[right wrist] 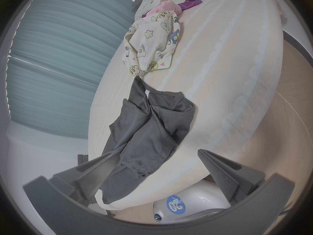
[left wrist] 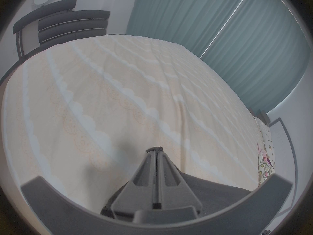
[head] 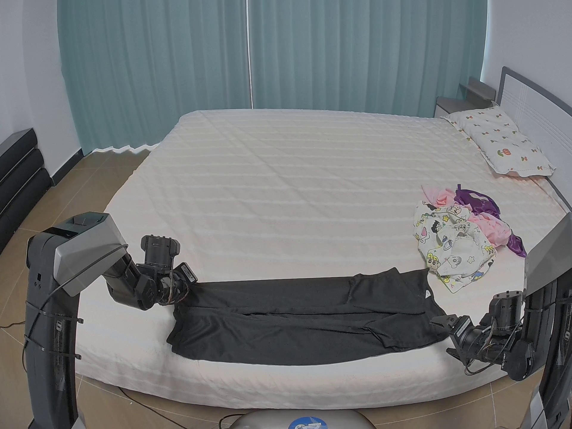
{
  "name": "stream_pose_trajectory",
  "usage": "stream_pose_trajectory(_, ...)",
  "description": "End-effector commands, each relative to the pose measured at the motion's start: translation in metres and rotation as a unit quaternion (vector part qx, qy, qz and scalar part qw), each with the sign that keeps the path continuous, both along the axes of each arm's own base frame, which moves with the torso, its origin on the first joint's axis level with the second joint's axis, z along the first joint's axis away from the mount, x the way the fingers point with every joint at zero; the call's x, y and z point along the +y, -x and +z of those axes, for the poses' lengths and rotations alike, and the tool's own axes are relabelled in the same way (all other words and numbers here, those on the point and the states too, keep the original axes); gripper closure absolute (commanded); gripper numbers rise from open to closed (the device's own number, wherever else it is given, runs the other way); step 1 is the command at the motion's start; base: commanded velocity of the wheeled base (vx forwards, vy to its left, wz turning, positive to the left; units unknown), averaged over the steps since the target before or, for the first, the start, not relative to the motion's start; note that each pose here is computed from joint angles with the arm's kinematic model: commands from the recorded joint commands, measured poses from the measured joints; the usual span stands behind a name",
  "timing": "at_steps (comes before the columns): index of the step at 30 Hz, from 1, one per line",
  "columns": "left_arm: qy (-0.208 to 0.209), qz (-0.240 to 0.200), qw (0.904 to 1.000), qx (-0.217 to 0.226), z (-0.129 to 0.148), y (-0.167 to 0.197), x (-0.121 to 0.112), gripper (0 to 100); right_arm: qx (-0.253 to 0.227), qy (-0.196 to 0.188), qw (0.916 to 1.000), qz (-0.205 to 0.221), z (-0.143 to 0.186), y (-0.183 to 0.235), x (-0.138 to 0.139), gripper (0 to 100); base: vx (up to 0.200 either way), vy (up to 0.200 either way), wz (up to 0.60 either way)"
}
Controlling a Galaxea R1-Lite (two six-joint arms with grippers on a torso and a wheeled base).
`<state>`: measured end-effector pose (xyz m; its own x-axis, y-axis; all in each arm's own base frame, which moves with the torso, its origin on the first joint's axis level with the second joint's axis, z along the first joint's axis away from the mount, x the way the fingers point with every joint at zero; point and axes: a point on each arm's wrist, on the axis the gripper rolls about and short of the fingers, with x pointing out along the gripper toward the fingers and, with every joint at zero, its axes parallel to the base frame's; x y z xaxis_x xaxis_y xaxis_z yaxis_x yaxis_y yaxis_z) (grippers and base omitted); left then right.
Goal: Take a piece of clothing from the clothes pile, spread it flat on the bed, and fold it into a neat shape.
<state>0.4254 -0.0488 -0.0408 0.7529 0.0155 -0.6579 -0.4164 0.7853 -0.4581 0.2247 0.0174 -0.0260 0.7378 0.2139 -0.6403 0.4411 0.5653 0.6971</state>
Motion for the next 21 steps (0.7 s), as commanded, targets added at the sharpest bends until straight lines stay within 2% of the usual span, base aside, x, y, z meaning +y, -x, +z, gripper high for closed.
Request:
stream_pose_trajectory(1, 0.000, 0.000, 1.0000, -0.003, 0.001, -0.001, 0.000, 100, -0.008, -0.001, 1.0000, 0.001, 0.001, -0.001, 0.000, 0, 0.000, 0.000, 0.00)
stream_pose_trajectory(6, 0.002, -0.001, 1.0000, -0.008, 0.004, -0.001, -0.001, 100, -0.009, 0.000, 1.0000, 0.000, 0.001, -0.001, 0.000, 0, 0.000, 0.000, 0.00)
stream_pose_trajectory(7, 0.003, -0.001, 0.9999, -0.010, 0.006, -0.001, -0.001, 0, -0.011, 0.000, 0.9999, 0.000, 0.002, -0.001, 0.000, 0, 0.000, 0.000, 0.00)
stream_pose_trajectory(11, 0.008, 0.000, 0.9998, -0.016, 0.012, 0.000, -0.001, 0, -0.018, 0.001, 0.9998, -0.002, 0.005, -0.002, 0.000, 0, 0.000, 0.000, 0.00)
stream_pose_trajectory(12, 0.027, 0.011, 0.9991, -0.030, 0.026, 0.000, 0.000, 0, -0.022, 0.002, 0.9997, -0.006, 0.005, -0.004, -0.001, 0, 0.000, 0.000, 0.00)
stream_pose_trajectory(16, 0.069, 0.010, 0.9966, -0.044, 0.048, 0.005, 0.004, 0, -0.024, 0.001, 0.9997, -0.005, 0.005, -0.005, -0.001, 0, 0.000, 0.000, 0.00)
stream_pose_trajectory(21, 0.085, -0.003, 0.9951, -0.050, 0.066, 0.015, 0.007, 0, -0.023, 0.001, 0.9997, 0.000, 0.004, -0.006, 0.003, 0, 0.000, 0.000, 0.00)
